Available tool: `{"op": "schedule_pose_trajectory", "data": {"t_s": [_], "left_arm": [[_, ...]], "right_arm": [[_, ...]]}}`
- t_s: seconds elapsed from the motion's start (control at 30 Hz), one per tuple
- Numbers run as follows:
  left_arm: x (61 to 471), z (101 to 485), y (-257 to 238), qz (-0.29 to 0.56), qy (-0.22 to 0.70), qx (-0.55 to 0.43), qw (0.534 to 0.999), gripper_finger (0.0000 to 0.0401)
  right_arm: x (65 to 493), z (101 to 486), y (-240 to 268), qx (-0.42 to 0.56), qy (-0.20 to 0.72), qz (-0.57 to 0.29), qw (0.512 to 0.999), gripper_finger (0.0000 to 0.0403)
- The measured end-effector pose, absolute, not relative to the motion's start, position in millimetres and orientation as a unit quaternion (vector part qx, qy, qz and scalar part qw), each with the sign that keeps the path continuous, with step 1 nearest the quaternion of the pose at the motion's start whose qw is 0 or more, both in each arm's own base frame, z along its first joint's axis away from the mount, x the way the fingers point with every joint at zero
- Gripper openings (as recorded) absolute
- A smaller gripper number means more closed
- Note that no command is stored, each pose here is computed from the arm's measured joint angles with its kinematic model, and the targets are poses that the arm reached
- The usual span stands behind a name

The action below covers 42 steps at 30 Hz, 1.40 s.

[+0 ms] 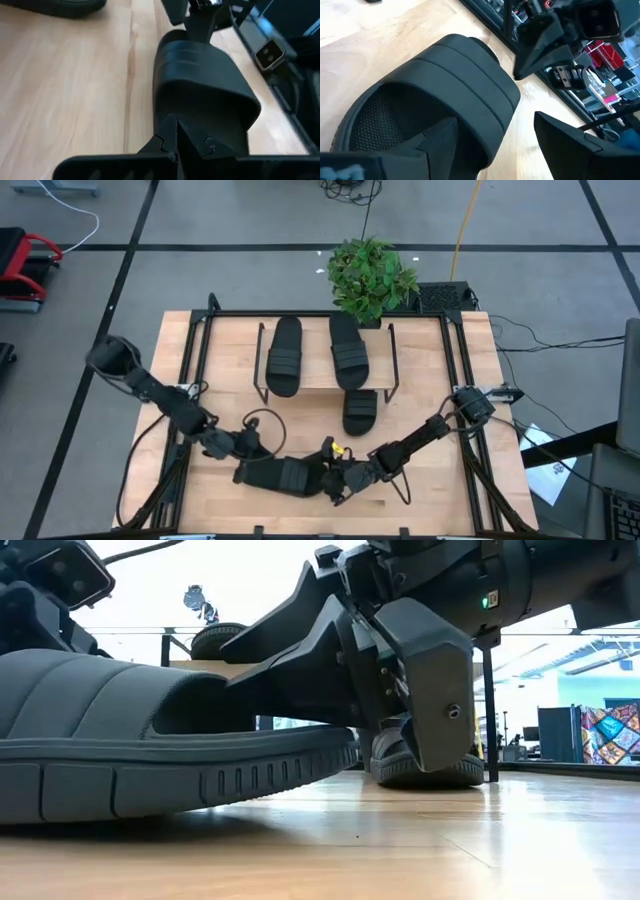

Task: Pick and place slides into the shelf
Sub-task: Put the black slide under the shelf

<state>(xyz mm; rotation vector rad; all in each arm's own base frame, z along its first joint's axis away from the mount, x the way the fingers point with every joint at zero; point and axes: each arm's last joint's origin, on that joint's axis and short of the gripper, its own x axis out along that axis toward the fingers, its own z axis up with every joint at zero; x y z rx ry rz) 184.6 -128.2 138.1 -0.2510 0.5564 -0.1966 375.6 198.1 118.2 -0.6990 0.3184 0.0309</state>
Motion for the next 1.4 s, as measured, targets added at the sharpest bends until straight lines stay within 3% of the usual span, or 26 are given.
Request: {"op": "schedule_pose_trajectory", "data": {"t_s": [0.2, 0.57, 1.2, 1.3, 1.4], "left_arm": [[193, 145, -134, -0.101, 0.255, -0.07, 0.959, 0.0001], [193, 135, -136, -0.108, 0.298, -0.128, 0.94, 0.0], [248, 142, -157, -0.11, 0.354, -0.084, 0.925, 0.0], [251, 142, -155, -0.111, 0.353, -0.084, 0.925, 0.0], [252, 142, -154, -0.108, 0.355, -0.086, 0.925, 0.0]], "right_arm": [[376, 117, 198, -0.336, 0.155, 0.049, 0.928, 0.0247], [381, 116, 187, -0.329, 0.164, 0.038, 0.929, 0.0247], [387, 116, 178, -0.3, 0.16, 0.071, 0.938, 0.0246], [388, 116, 177, -0.297, 0.161, 0.071, 0.939, 0.0232], [388, 114, 175, -0.294, 0.171, 0.071, 0.938, 0.0184]]}}
